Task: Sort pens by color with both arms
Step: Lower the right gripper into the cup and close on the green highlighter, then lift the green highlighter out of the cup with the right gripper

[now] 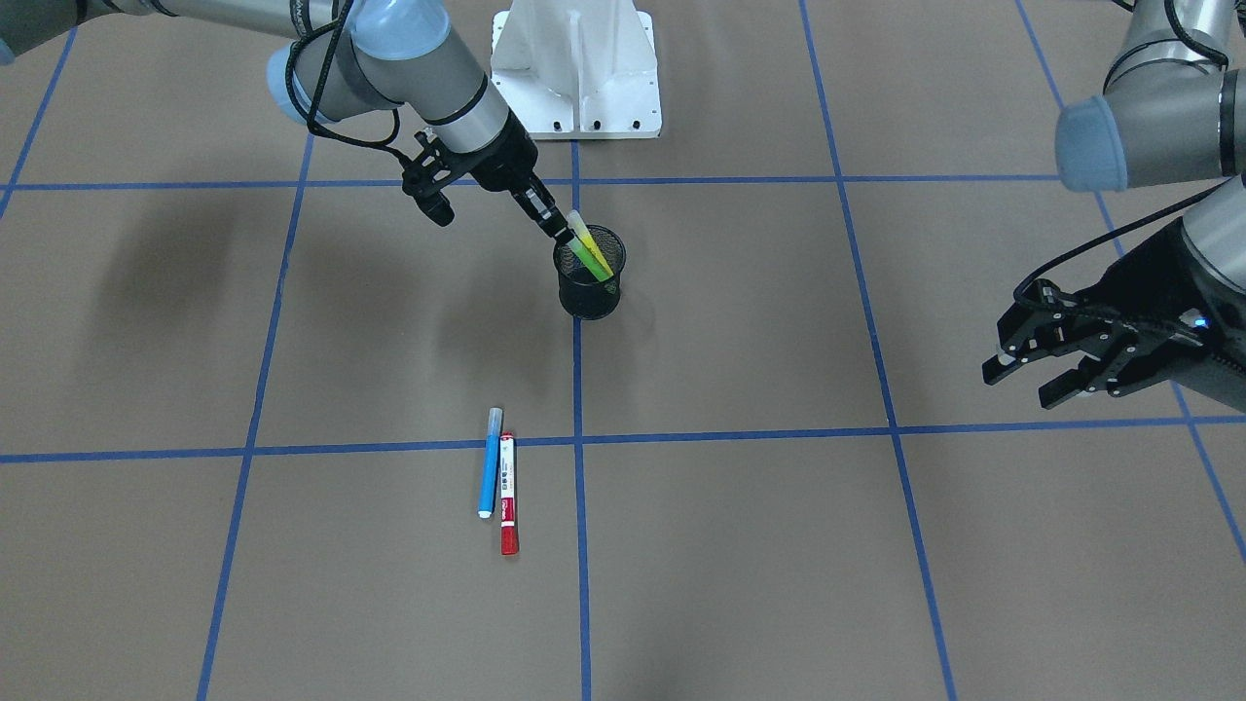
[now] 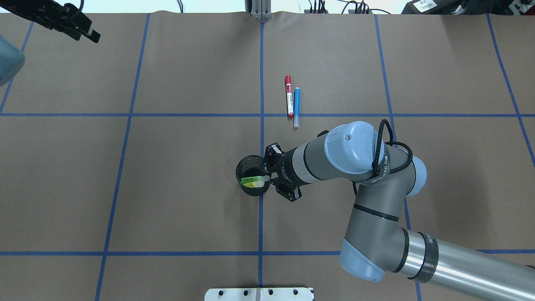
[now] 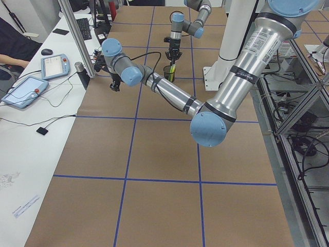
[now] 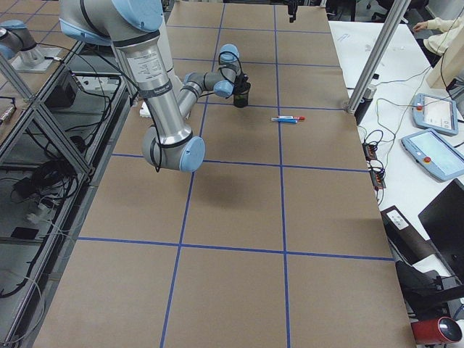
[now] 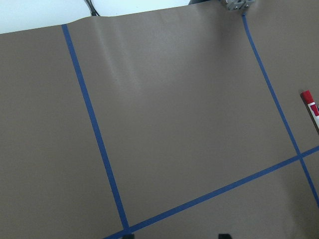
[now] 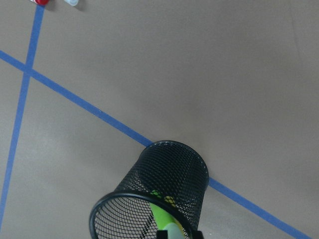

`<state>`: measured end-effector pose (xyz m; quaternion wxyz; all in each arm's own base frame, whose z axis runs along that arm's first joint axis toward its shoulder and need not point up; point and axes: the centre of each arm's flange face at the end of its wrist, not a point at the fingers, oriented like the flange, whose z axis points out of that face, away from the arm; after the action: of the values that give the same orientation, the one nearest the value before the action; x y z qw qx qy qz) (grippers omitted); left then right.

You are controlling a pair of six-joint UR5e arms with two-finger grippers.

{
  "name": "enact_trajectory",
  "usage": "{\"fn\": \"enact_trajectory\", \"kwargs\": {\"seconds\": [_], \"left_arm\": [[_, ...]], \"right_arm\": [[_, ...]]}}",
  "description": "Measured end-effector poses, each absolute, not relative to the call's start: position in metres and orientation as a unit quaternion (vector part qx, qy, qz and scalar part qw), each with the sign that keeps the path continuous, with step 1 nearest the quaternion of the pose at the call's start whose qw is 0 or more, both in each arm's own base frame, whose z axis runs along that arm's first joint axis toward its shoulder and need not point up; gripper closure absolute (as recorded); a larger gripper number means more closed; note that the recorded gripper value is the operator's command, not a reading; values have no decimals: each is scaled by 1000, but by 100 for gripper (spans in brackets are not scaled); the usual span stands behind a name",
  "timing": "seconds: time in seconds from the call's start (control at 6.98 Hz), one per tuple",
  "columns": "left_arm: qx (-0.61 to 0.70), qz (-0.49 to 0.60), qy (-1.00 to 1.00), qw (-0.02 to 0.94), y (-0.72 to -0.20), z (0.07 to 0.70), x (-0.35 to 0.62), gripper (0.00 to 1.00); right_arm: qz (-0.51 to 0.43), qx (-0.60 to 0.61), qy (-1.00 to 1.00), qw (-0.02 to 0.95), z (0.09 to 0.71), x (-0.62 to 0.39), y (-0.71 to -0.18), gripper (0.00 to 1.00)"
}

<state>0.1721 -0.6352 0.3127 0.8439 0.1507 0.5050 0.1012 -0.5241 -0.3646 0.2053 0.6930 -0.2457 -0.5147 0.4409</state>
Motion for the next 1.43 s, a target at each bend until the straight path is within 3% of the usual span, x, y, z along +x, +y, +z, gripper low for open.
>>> {"fn": "enact_trajectory", "kwargs": {"seconds": [1.43], "left_arm": [[144, 117, 489, 852, -624, 315, 222, 35]], "right_arm": [[463, -252, -511, 679, 156, -422, -410, 100]]}}
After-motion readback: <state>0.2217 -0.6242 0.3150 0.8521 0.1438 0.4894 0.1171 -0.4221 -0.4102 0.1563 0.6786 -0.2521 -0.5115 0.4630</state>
